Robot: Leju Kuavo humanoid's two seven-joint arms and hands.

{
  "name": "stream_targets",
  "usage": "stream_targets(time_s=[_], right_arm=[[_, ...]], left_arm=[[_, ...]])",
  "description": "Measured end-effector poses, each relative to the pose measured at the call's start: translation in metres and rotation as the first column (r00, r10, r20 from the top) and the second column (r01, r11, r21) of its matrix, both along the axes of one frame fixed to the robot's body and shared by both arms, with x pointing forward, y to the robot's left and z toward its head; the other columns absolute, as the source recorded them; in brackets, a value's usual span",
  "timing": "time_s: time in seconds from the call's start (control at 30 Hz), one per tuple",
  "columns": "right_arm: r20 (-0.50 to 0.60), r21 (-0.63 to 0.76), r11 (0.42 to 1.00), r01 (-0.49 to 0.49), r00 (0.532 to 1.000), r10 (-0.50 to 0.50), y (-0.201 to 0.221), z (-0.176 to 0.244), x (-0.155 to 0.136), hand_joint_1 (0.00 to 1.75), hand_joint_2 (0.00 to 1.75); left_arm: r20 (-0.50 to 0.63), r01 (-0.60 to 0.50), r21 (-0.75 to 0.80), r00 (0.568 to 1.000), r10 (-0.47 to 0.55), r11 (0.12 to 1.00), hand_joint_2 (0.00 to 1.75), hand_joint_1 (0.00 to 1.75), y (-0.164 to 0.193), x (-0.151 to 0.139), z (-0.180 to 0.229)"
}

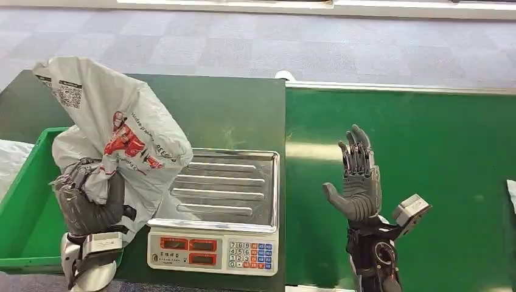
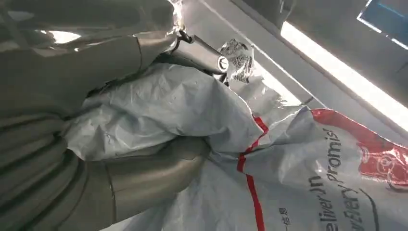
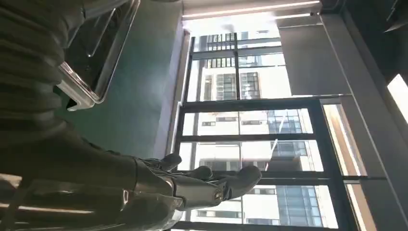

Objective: Moved the parcel from conveyor to table for the left to box.

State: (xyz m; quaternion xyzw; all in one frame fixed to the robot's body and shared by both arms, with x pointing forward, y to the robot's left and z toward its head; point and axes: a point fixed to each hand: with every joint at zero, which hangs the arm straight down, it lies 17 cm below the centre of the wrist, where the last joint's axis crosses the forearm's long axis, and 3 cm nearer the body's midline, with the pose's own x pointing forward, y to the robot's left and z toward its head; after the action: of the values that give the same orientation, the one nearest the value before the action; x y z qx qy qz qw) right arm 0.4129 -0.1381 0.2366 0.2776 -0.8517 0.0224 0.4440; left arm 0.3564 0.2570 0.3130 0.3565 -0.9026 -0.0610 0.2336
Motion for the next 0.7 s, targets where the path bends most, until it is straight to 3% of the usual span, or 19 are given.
stream_targets(time_s=[0.17, 0.3, 0.37, 0.43, 0.5, 0.57, 0.63, 0.7], right_arm=[[-0.010, 0.004, 1.000, 0.011, 1.000, -0.010, -0.002, -0.005, -0.002, 0.00, 1.75], [-0.021, 0.008, 1.000, 0.022, 1.000, -0.022, -0.005, -0.011, -0.007, 0.00, 1.75], [-0.022, 0.011, 1.000, 0.028, 0.999, -0.028, -0.007, -0.012, -0.009, 0.00, 1.75], [-0.022, 0.013, 0.999, 0.032, 0.999, -0.032, -0.008, -0.013, -0.011, 0.00, 1.75], [-0.017, 0.011, 0.999, 0.035, 0.999, -0.035, -0.009, -0.012, -0.013, 0.00, 1.75], [-0.012, 0.005, 0.999, 0.036, 0.999, -0.036, -0.009, -0.011, -0.016, 0.00, 1.75], [-0.010, 0.000, 0.999, 0.040, 0.999, -0.040, -0.011, -0.010, -0.016, 0.00, 1.75], [-0.006, -0.005, 0.999, 0.039, 0.999, -0.039, -0.011, -0.009, -0.016, 0.00, 1.75]], left_arm=[[0.060, -0.141, 0.157, 0.989, 0.133, 0.977, 1.75, 1.47, 0.003, -0.001, 0.011], [0.125, -0.353, 0.263, 0.935, 0.331, 0.898, 1.75, 1.47, 0.032, 0.004, 0.029], [0.131, -0.430, 0.282, 0.903, 0.410, 0.857, 1.75, 1.69, 0.051, 0.008, 0.032], [0.093, -0.482, 0.272, 0.874, 0.476, 0.833, 1.75, 1.64, 0.072, 0.016, 0.026], [-0.061, -0.532, 0.217, 0.830, 0.555, 0.819, 1.75, 1.59, 0.106, 0.036, 0.000], [-0.226, -0.577, 0.167, 0.767, 0.601, 0.799, 1.75, 1.40, 0.136, 0.050, -0.033], [-0.312, -0.596, 0.168, 0.723, 0.616, 0.785, 1.75, 0.61, 0.152, 0.057, -0.059], [-0.373, -0.603, 0.177, 0.690, 0.620, 0.778, 1.75, 0.63, 0.163, 0.062, -0.080]])
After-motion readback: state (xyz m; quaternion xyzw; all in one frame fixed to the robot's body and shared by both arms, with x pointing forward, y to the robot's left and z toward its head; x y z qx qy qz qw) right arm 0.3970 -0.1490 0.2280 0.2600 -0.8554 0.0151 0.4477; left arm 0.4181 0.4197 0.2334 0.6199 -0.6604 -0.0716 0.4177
